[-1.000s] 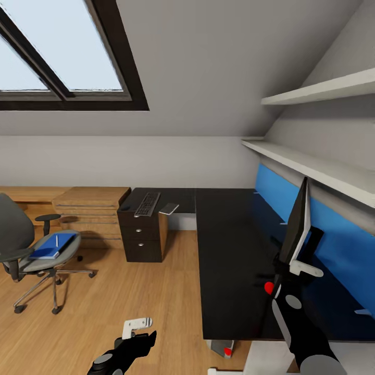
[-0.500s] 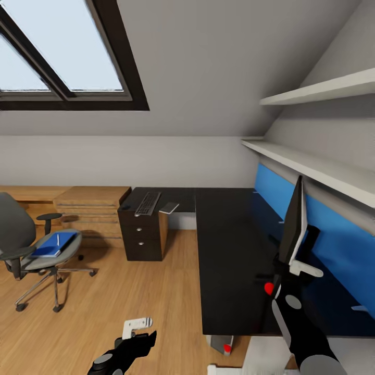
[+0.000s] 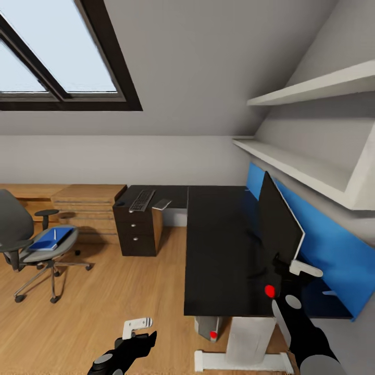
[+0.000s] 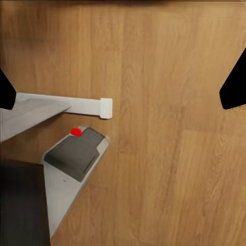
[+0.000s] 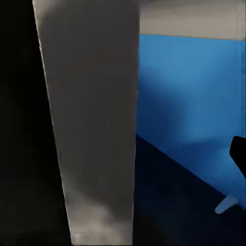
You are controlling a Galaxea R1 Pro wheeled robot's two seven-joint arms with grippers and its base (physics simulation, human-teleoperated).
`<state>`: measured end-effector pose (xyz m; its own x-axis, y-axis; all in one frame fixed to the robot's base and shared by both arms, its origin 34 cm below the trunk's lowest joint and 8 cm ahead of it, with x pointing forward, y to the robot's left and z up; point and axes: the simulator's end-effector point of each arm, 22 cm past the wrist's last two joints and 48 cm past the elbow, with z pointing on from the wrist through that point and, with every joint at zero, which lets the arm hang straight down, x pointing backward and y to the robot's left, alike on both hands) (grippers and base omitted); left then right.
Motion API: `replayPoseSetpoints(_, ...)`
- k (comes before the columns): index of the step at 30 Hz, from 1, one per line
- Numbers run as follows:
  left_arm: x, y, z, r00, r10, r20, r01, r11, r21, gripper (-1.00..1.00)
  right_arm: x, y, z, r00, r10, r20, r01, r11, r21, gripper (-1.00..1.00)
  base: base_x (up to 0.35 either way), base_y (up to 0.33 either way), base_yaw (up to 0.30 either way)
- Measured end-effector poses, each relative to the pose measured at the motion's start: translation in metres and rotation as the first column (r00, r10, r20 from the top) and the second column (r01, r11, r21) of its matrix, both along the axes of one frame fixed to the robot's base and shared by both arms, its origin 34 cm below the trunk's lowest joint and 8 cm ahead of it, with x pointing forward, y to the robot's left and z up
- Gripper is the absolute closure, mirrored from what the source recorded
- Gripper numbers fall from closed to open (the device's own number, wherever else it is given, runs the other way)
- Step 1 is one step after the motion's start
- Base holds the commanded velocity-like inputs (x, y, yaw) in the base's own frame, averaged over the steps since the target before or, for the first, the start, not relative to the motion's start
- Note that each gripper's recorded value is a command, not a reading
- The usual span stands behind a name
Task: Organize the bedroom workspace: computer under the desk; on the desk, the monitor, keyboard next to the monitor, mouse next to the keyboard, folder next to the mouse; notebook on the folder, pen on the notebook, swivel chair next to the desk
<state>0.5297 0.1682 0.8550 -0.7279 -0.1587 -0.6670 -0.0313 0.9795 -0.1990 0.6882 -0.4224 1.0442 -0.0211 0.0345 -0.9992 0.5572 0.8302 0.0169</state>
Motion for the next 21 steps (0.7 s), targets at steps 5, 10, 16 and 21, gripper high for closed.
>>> replayPoseSetpoints(5,0.0002,0.0005,0.0,1.0,0.0,0.0,0.0,1.0,0.001,-1.0,0.0006,0.0013,0.0001,1.0,0.005,0.0,-0.005,1.0,-0.002,-1.0,-0.163,-0.302,0.0)
replayPoseSetpoints(10,0.0002,0.0008,0.0003,1.0,0.001,0.001,-0.001,1.0,0.002,-1.0,0.001,0.0023,0.0007,1.0,0.008,0.001,-0.008,1.0,-0.004,-1.0,-0.117,-0.247,0.0)
replayPoseSetpoints(16,0.0001,0.0006,0.0004,1.0,0.0,0.001,0.0,1.0,0.002,-1.0,0.002,0.0064,0.0007,1.0,0.017,0.004,-0.017,1.0,-0.003,-1.0,-0.019,-0.153,0.0)
replayPoseSetpoints(21,0.0002,0.0009,0.0005,1.0,0.001,0.002,-0.001,1.0,0.002,-1.0,0.0022,0.008,-0.0002,1.0,0.019,0.004,-0.019,1.0,-0.001,-1.0,-0.001,-0.114,0.0)
